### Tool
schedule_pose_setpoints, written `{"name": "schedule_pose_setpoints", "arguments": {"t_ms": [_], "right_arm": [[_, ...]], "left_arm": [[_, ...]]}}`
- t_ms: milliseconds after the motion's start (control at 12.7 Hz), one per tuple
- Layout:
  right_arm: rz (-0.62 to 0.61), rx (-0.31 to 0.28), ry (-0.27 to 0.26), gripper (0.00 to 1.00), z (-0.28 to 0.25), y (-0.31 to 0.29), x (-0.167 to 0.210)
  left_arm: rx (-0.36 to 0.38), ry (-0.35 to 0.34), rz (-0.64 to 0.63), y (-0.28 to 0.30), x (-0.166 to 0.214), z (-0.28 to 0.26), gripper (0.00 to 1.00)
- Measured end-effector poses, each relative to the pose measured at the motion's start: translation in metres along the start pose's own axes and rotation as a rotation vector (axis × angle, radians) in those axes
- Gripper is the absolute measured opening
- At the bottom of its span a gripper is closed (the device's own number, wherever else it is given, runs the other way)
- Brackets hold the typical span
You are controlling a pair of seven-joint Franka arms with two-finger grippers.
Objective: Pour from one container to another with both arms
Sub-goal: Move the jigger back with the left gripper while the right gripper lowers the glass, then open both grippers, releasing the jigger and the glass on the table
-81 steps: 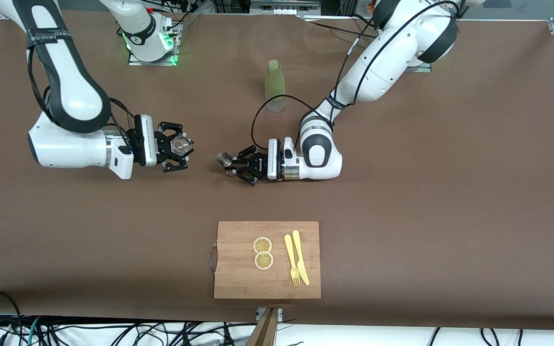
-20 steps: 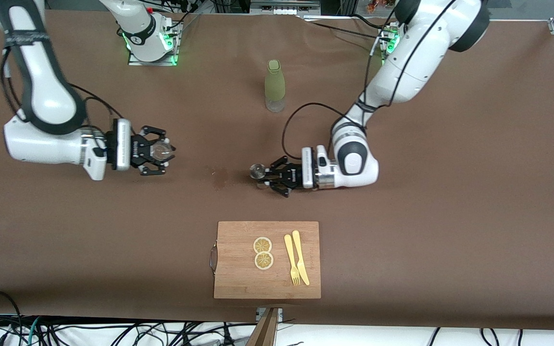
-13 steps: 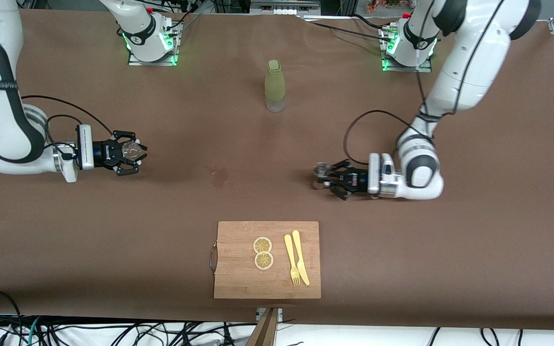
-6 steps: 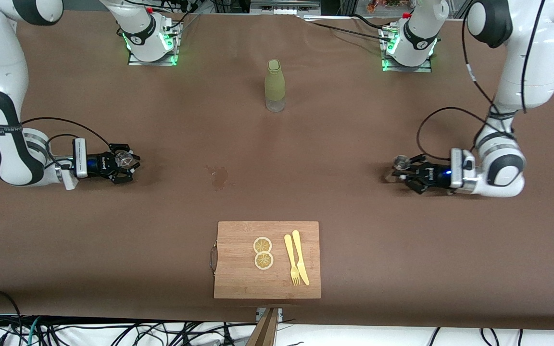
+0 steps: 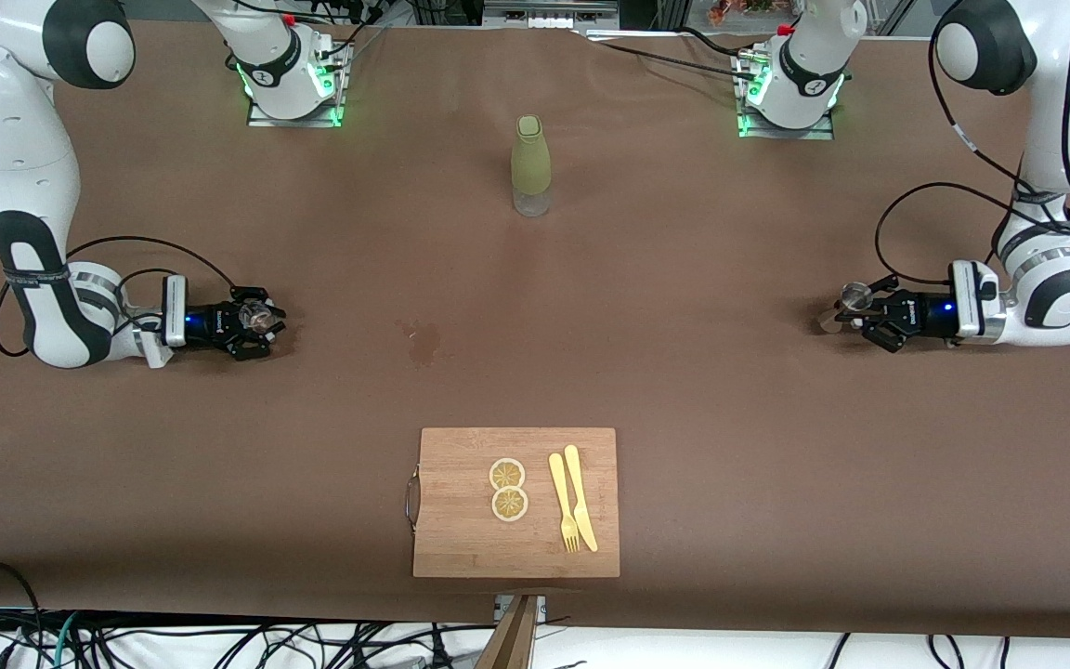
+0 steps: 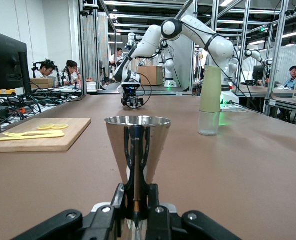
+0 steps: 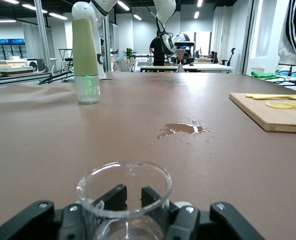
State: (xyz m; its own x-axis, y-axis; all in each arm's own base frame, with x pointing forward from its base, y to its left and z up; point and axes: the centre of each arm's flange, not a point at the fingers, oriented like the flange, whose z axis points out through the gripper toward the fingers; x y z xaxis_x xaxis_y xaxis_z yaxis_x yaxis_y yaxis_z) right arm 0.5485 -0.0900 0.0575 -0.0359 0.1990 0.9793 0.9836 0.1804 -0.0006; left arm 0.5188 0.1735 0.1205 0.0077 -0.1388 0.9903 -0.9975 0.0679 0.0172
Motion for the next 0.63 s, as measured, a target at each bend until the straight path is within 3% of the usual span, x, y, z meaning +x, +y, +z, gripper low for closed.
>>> {"name": "schedule_pose_setpoints", "arguments": {"t_ms": [79,237,631], "right_arm": [[0.000,-0.001,0.002,0.26,0.000,0.001,-0.001],[0.001,-0.003,-0.002,0.39,-0.002,0.000,-0.002],[0.038,-0.045,-0.063,0.98,-0.043,-0.018,-0.012]], "left_arm": [[0.003,0.013,-0.005,0.006,-0.006,-0.004,0.20],[0.012,0.033,-0.016,0.018,-0.021,-0.010,0.20],[0.025,0.062,-0.054,0.042,-0.056,-0.014,0.20]]}}
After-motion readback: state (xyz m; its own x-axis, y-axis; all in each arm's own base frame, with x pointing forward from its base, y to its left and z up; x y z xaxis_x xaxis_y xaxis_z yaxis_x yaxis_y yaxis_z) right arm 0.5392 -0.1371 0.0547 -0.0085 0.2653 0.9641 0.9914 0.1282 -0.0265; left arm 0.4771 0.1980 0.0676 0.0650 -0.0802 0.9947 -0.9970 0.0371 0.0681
